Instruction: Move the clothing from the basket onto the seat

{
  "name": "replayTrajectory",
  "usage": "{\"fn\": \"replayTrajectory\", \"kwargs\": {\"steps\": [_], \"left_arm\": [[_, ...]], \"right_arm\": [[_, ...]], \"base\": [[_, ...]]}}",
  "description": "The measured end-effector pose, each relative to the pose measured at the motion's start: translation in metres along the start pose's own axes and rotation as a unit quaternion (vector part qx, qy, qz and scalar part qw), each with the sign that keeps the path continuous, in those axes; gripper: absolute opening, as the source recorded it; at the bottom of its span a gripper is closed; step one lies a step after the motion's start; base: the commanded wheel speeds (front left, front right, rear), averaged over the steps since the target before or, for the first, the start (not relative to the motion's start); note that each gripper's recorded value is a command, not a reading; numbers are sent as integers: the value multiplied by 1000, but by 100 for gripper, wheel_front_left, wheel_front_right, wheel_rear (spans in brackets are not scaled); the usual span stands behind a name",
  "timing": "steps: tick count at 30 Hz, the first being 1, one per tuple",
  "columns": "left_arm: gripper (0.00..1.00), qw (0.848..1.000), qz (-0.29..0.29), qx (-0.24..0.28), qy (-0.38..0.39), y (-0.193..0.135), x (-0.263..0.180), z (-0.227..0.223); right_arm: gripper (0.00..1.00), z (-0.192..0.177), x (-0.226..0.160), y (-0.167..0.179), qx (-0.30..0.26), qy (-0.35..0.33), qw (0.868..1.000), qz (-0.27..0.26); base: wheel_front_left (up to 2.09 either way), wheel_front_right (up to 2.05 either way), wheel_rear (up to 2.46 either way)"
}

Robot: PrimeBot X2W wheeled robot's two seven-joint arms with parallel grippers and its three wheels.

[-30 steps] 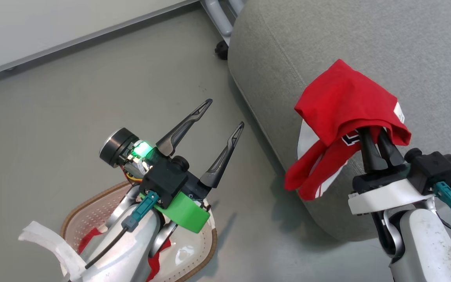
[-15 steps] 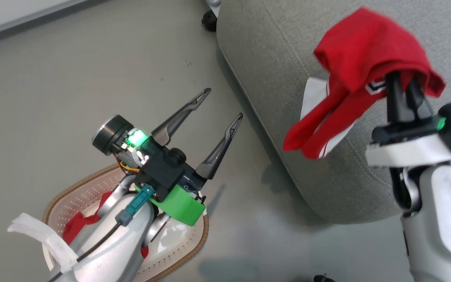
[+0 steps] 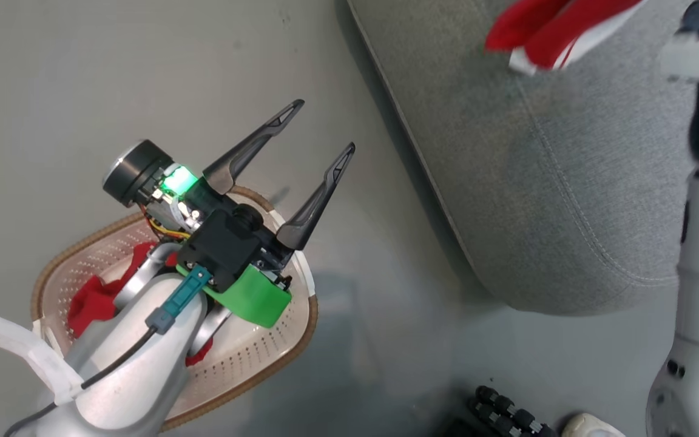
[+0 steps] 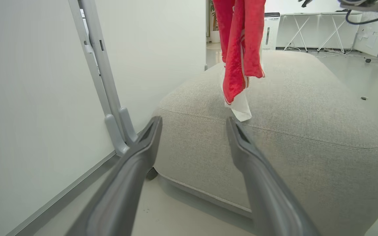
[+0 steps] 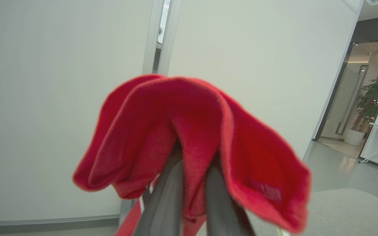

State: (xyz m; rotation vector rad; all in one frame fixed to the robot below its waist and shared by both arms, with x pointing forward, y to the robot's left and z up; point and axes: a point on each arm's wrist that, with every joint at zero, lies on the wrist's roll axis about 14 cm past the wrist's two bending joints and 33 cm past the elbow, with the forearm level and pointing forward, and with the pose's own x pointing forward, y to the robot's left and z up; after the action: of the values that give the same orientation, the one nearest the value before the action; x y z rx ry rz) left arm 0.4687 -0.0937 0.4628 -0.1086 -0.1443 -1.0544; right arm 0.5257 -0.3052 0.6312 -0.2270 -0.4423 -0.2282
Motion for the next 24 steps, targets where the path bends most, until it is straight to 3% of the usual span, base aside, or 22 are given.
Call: {"fn": "replayTrajectory", "kwargs": {"steps": [11,18,24], "left_arm": [[100,999,-12,-29,20,5,-2,-39],[100,999,-13,-39,36,6,-10,-57],[100,998,-8,-41,41,12,-14,-65]], "right_arm": [[0,-34,49,-52,-66,18,996,-57],[0,-57,60,-89,-99,49,989,-94],[0,-91,50,-99,-118,95,982,-113]], "base": [[0,0,0],[0,0,0],[0,0,0]]}}
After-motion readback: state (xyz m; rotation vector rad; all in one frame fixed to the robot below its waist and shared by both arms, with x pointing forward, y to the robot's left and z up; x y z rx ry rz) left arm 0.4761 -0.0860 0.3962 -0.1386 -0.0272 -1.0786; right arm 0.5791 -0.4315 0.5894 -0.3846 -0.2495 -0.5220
